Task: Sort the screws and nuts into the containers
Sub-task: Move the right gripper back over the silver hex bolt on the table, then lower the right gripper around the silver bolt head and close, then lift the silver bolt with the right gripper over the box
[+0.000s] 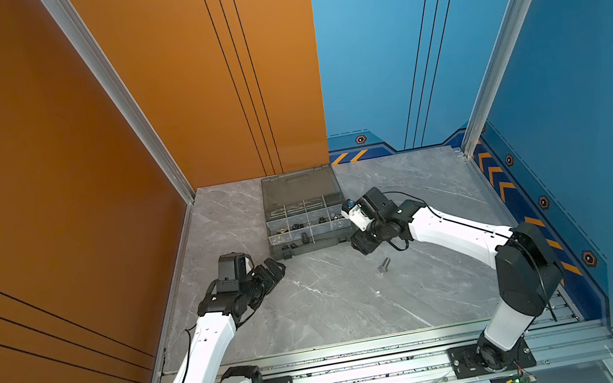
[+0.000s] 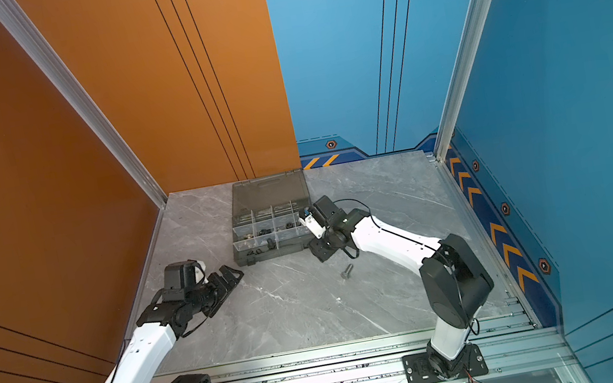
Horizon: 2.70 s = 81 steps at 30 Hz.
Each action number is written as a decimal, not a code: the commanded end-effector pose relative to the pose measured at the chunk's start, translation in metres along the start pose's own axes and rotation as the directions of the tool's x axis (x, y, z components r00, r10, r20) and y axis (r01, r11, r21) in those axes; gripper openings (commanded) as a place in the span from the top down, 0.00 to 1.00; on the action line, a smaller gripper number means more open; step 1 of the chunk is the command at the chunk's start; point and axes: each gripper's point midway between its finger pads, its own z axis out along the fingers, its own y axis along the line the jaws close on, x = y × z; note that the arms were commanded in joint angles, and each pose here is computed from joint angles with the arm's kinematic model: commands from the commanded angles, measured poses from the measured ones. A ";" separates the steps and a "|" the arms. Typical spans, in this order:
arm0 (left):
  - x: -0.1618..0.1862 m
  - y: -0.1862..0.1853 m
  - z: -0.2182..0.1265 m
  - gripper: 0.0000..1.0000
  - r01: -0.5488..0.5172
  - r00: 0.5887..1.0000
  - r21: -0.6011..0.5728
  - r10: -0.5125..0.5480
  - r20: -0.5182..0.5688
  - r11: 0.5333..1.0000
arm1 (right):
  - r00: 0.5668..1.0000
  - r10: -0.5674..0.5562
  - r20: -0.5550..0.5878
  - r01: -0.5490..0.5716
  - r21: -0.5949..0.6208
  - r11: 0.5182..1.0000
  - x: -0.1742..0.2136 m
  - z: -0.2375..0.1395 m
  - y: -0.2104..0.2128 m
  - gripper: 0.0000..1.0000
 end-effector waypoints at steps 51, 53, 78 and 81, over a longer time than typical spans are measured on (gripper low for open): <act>-0.004 -0.009 0.005 0.02 -0.019 1.000 0.028 0.019 -0.002 0.999 | 0.693 0.681 -0.238 -0.609 0.311 0.729 0.108 0.056 -0.006 0.41; -0.004 -0.009 0.006 0.02 -0.018 1.000 0.029 0.018 0.000 0.999 | 0.698 0.670 -0.251 -0.600 0.305 0.739 0.108 0.059 -0.004 0.43; -0.005 -0.012 0.004 0.02 -0.015 1.000 0.042 0.015 0.002 0.999 | 0.838 0.496 -0.225 -0.463 0.188 0.866 0.075 0.034 0.002 0.98; -0.005 -0.012 0.004 0.02 -0.016 1.000 0.039 0.016 0.003 0.999 | 0.878 0.442 -0.182 -0.426 0.125 0.896 0.051 0.013 0.004 0.99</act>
